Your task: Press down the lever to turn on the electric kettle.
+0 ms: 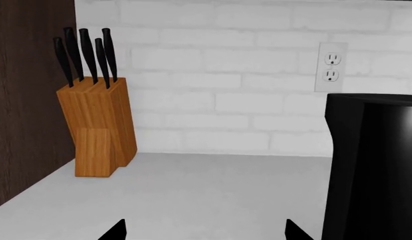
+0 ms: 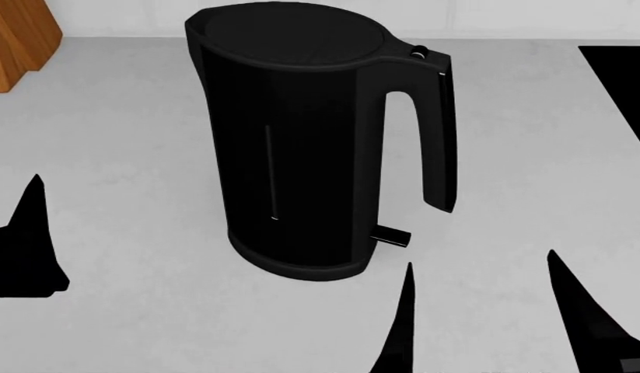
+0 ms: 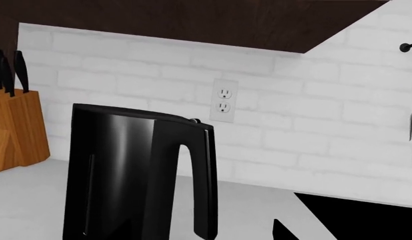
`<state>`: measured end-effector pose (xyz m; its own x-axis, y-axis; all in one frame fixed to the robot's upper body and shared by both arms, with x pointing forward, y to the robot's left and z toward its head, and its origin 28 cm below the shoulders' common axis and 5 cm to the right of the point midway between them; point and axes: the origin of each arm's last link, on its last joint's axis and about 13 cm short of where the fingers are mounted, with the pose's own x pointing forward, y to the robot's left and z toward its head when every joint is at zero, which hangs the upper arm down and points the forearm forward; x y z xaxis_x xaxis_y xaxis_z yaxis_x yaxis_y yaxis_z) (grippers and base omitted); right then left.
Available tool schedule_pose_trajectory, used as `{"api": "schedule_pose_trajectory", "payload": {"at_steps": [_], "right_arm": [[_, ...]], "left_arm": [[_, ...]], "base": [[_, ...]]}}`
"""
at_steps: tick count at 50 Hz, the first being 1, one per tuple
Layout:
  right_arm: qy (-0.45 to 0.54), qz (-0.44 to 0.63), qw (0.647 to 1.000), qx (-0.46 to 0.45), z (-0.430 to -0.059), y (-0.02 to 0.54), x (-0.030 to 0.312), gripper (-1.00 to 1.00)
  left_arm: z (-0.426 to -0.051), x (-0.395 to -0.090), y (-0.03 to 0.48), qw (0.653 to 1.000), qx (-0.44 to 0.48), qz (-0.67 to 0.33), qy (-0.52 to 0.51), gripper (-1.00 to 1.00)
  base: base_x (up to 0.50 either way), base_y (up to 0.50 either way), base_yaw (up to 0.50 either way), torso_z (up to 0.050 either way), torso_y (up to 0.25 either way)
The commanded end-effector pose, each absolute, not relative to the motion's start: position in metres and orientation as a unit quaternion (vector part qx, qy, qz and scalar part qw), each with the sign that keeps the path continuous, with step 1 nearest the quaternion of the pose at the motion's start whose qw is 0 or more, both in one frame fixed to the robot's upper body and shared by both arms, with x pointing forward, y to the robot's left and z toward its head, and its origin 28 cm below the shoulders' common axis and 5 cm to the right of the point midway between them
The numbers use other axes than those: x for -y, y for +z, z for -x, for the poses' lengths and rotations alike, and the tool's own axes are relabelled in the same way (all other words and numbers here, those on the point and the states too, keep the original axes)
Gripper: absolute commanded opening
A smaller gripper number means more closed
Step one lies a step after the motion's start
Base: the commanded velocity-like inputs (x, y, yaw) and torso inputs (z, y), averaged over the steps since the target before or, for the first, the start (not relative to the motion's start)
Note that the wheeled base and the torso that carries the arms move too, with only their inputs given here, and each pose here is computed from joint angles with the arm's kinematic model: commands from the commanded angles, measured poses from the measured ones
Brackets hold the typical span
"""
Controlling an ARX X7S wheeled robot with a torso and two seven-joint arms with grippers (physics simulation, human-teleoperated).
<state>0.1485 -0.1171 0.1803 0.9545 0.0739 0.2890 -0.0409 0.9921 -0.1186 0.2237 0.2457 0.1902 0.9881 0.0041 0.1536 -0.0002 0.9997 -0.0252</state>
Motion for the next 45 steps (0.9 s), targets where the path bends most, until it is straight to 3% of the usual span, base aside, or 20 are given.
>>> {"api": "schedule_pose_trajectory", "payload": {"at_steps": [1, 11, 12, 35, 45], "right_arm": [[0.024, 0.049, 0.99, 0.131, -0.144, 0.183, 0.117, 1.0], [0.028, 0.039, 0.991, 0.128, -0.145, 0.183, 0.118, 1.0], [0.029, 0.035, 0.991, 0.128, -0.146, 0.183, 0.118, -1.0], [0.093, 0.039, 0.995, -0.02, -0.255, 0.186, 0.105, -1.0], [0.108, 0.039, 0.992, -0.052, -0.268, 0.18, 0.099, -1.0]], "left_arm": [[-0.223, -0.249, 0.191, 0.997, 0.081, 0.012, 0.006, 1.0], [-0.226, -0.248, 0.189, 0.997, 0.071, 0.006, 0.019, 1.0], [-0.226, -0.248, 0.189, 0.997, 0.072, 0.005, 0.019, 1.0], [-0.226, -0.249, 0.188, 0.997, 0.073, 0.002, 0.021, 1.0], [-0.224, -0.25, 0.187, 0.997, 0.078, -0.002, 0.023, 1.0]], "base": [[0.0, 0.0, 0.0, 0.0, 0.0], [0.0, 0.0, 0.0, 0.0, 0.0], [0.0, 0.0, 0.0, 0.0, 0.0], [0.0, 0.0, 0.0, 0.0, 0.0], [0.0, 0.0, 0.0, 0.0, 0.0]]}}
